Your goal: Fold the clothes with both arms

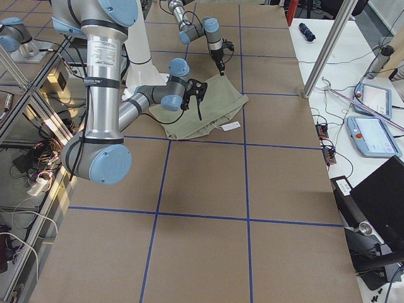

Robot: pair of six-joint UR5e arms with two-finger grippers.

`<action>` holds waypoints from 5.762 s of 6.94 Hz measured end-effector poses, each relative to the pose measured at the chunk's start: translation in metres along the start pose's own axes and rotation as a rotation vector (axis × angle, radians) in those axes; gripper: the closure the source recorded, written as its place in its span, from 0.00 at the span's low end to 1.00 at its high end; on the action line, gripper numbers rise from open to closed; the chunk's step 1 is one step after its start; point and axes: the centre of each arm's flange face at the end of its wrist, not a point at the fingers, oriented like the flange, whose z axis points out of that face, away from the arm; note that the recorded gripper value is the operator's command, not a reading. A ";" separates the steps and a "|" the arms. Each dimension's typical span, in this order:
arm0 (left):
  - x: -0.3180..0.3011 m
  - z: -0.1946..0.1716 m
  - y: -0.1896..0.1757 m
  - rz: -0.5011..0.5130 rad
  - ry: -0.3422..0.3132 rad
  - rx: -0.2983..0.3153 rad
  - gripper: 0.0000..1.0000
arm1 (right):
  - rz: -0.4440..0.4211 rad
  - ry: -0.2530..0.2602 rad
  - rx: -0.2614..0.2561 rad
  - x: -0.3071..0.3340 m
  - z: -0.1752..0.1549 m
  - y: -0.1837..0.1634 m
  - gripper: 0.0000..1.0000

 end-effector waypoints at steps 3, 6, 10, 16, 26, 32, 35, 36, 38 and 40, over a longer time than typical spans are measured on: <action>-0.006 0.015 -0.086 0.039 -0.030 0.123 1.00 | 0.000 -0.003 0.002 -0.001 -0.001 -0.001 0.00; 0.016 0.066 -0.177 0.142 -0.011 0.246 1.00 | -0.003 -0.012 0.000 -0.006 0.000 0.000 0.00; 0.084 0.083 -0.215 0.241 0.100 0.320 0.01 | -0.005 -0.015 -0.003 -0.011 0.006 -0.001 0.00; 0.083 0.051 -0.243 0.338 0.119 0.270 0.00 | -0.072 0.074 0.031 -0.028 0.022 -0.017 0.00; -0.012 -0.117 -0.104 0.449 0.158 0.043 0.00 | -0.387 0.467 0.008 -0.161 0.189 -0.007 0.00; -0.011 -0.112 -0.098 0.446 0.159 0.032 0.00 | -0.416 0.582 -0.040 -0.136 0.200 0.000 0.00; -0.007 -0.110 -0.090 0.446 0.164 0.022 0.00 | -0.447 0.592 -0.037 -0.107 0.178 -0.016 0.00; -0.006 -0.109 -0.087 0.445 0.166 0.018 0.00 | -0.452 0.606 -0.037 -0.091 0.174 -0.021 0.00; -0.003 -0.110 -0.083 0.442 0.171 0.014 0.00 | -0.459 0.608 -0.032 -0.073 0.154 -0.030 0.00; -0.003 -0.110 -0.083 0.446 0.171 0.013 0.00 | -0.482 0.558 -0.013 -0.095 0.136 -0.037 0.00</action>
